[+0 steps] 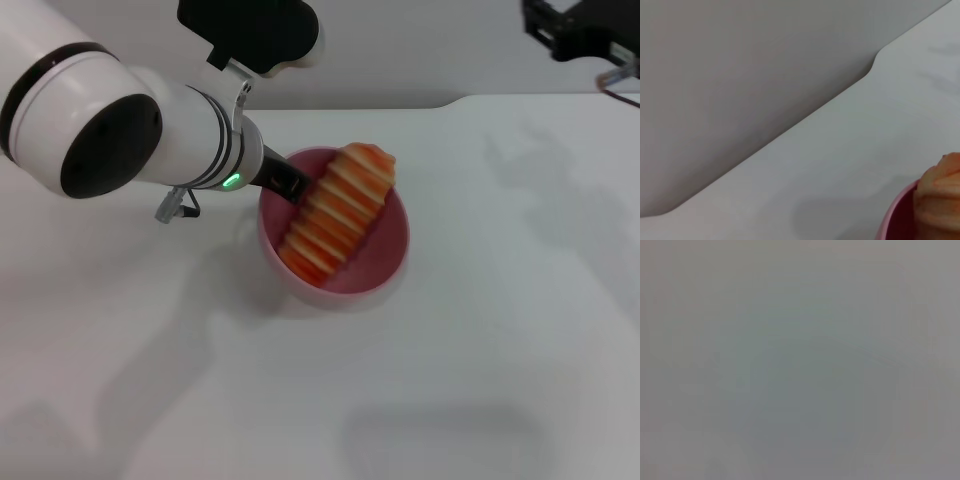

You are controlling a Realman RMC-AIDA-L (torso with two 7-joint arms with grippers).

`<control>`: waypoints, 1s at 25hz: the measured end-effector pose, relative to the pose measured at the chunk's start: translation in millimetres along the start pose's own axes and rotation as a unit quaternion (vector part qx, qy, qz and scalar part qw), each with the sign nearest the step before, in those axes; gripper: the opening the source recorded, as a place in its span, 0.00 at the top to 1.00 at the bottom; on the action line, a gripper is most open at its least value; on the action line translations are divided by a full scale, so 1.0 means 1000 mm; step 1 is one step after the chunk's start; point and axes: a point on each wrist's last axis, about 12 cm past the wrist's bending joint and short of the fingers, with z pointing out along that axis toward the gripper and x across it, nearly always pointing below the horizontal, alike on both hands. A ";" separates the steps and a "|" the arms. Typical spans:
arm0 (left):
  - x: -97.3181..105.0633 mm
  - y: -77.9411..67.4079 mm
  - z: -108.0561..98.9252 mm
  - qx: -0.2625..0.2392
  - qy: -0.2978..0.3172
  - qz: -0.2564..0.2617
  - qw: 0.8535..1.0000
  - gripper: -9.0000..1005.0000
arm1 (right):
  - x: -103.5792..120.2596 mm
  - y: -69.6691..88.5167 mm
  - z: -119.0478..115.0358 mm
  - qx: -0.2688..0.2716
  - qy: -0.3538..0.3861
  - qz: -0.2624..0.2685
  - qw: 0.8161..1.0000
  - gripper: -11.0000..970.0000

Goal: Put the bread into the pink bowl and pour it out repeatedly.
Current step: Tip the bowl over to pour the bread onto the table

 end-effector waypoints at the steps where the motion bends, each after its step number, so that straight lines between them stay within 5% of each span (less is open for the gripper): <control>1: 0.000 -0.001 0.000 0.001 0.000 0.001 1.000 0.94 | 0.004 -0.001 -0.002 0.009 -0.008 -0.006 1.000 0.42; 12: 0.001 -0.013 0.001 0.040 -0.010 -0.002 0.999 0.95 | 0.052 0.019 -0.026 0.101 -0.118 -0.079 0.985 0.42; 19: 0.000 -0.009 0.002 0.009 -0.018 0.032 0.999 0.95 | 0.073 0.025 -0.031 0.101 -0.114 -0.028 0.988 0.42; 25: -0.001 -0.010 0.002 -0.063 -0.030 0.128 0.989 0.95 | 0.086 0.013 -0.046 0.129 -0.111 0.027 0.985 0.42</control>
